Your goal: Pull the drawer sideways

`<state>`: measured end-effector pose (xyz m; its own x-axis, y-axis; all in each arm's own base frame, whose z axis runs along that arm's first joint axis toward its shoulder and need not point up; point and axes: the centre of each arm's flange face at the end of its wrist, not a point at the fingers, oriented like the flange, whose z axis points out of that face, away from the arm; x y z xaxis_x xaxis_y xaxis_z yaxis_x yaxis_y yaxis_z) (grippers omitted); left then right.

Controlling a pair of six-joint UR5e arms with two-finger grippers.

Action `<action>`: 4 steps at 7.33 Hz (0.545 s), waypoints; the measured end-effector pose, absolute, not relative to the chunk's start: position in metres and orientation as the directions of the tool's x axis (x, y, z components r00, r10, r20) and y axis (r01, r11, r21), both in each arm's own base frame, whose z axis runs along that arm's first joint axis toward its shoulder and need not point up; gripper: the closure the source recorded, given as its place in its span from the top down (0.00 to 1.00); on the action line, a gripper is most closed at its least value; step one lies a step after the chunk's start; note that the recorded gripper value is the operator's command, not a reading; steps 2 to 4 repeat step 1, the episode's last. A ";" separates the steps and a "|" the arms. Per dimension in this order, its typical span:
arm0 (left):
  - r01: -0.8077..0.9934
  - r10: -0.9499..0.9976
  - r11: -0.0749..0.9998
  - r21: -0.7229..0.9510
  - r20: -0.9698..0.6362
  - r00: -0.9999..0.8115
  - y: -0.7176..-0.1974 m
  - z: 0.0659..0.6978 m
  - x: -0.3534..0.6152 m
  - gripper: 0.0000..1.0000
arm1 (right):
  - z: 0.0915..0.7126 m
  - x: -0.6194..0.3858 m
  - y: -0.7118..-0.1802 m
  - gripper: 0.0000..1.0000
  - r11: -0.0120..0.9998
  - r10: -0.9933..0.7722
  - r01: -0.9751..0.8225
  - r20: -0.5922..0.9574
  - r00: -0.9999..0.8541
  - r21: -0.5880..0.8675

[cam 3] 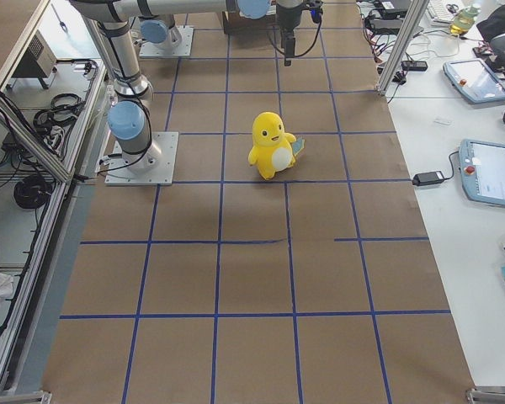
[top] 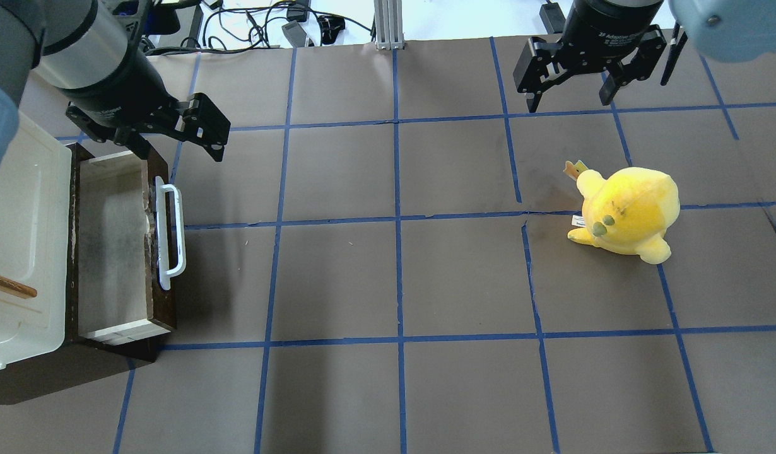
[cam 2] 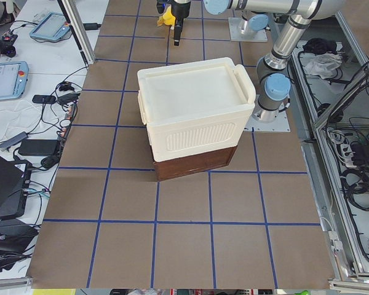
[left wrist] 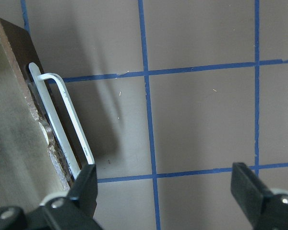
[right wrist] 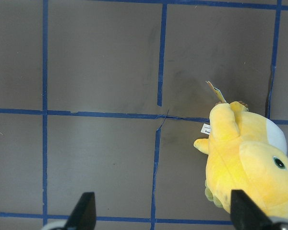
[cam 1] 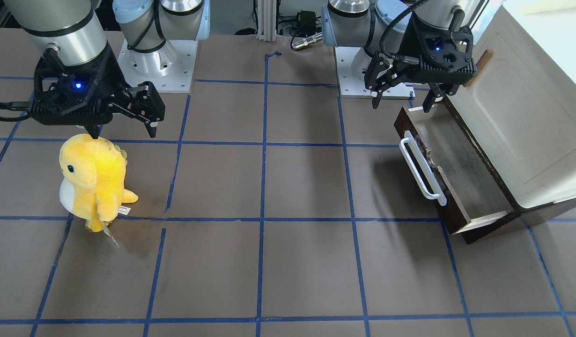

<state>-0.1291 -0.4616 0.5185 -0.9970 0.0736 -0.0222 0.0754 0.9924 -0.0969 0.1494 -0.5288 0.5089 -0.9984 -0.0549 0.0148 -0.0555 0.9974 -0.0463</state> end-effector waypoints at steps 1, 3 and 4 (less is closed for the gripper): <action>0.074 0.072 0.993 -0.097 -0.025 -0.997 -0.461 0.519 -0.129 1.00 | 0.509 0.149 -0.529 1.00 0.997 -0.055 -0.056 0.015 -0.998 -0.046; 0.074 0.072 0.993 -0.097 -0.025 -0.997 -0.461 0.519 -0.129 1.00 | 0.509 0.149 -0.529 1.00 0.997 -0.055 -0.056 0.015 -0.998 -0.046; 0.074 0.072 0.993 -0.097 -0.025 -0.997 -0.461 0.519 -0.129 1.00 | 0.509 0.149 -0.529 1.00 0.997 -0.055 -0.056 0.015 -0.998 -0.046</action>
